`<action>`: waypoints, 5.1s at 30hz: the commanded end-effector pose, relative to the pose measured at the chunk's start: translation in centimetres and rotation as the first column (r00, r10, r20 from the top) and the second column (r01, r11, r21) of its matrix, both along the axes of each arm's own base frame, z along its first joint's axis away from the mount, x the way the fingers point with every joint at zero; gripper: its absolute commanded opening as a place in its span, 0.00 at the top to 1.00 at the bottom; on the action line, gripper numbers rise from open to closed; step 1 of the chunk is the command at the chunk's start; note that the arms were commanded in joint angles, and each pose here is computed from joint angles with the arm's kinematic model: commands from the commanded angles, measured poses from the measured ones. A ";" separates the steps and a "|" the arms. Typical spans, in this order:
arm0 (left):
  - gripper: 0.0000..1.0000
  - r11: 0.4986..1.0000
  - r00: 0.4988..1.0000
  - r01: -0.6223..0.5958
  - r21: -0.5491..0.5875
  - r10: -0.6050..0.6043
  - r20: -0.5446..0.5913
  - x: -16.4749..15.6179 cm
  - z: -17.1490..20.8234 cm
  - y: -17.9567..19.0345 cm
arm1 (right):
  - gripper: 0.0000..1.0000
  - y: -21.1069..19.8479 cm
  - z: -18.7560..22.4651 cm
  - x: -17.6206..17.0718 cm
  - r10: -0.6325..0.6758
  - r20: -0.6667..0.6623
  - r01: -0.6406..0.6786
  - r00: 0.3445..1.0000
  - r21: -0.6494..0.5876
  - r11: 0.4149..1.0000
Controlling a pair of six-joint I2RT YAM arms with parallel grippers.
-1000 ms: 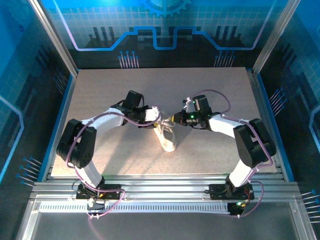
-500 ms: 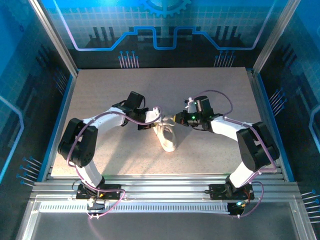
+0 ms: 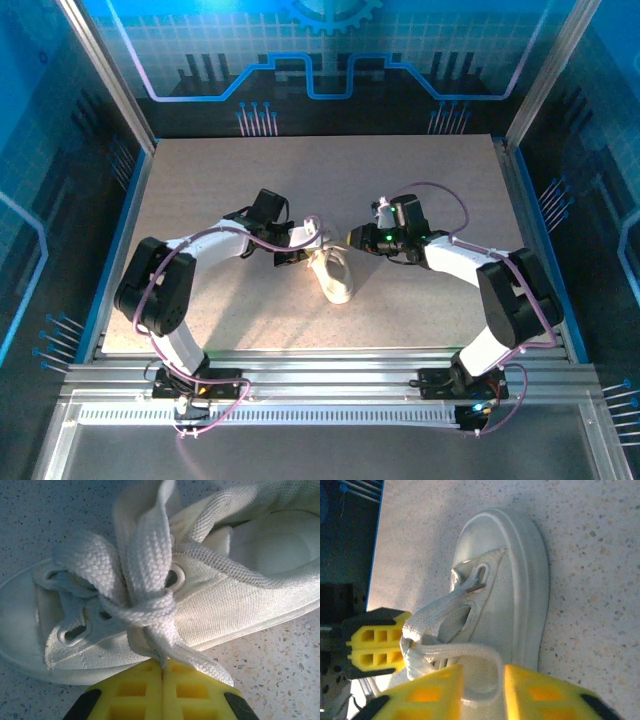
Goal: Tie the shoes
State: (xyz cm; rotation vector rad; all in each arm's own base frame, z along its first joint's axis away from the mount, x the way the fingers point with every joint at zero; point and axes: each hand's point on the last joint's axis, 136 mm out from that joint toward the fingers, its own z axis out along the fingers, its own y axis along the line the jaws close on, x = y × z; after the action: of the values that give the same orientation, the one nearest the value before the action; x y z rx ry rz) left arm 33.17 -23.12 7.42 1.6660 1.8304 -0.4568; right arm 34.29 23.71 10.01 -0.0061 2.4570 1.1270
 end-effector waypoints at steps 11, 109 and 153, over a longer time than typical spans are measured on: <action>1.00 0.999 0.998 0.024 -0.020 -0.023 0.060 0.0 1.7 -1.0 | 0.46 2.1 -1.3 0.1 0.071 -0.091 -0.068 0.993 0.035 0.997; 1.00 0.996 0.999 -0.042 0.073 0.041 0.024 -1.9 -0.5 1.2 | 0.71 5.1 1.9 -2.7 0.287 0.018 -0.284 0.958 -0.101 0.954; 0.59 0.943 0.945 -0.325 -0.073 0.327 0.015 -1.3 0.4 0.1 | 1.00 4.1 2.6 -1.3 0.278 0.049 -0.268 0.959 -0.158 0.950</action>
State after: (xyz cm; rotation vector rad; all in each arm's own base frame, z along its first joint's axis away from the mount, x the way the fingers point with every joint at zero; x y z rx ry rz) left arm 30.75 -22.49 6.81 1.3055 2.0281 -0.3687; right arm 32.45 27.56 11.84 -0.4163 2.5423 1.0122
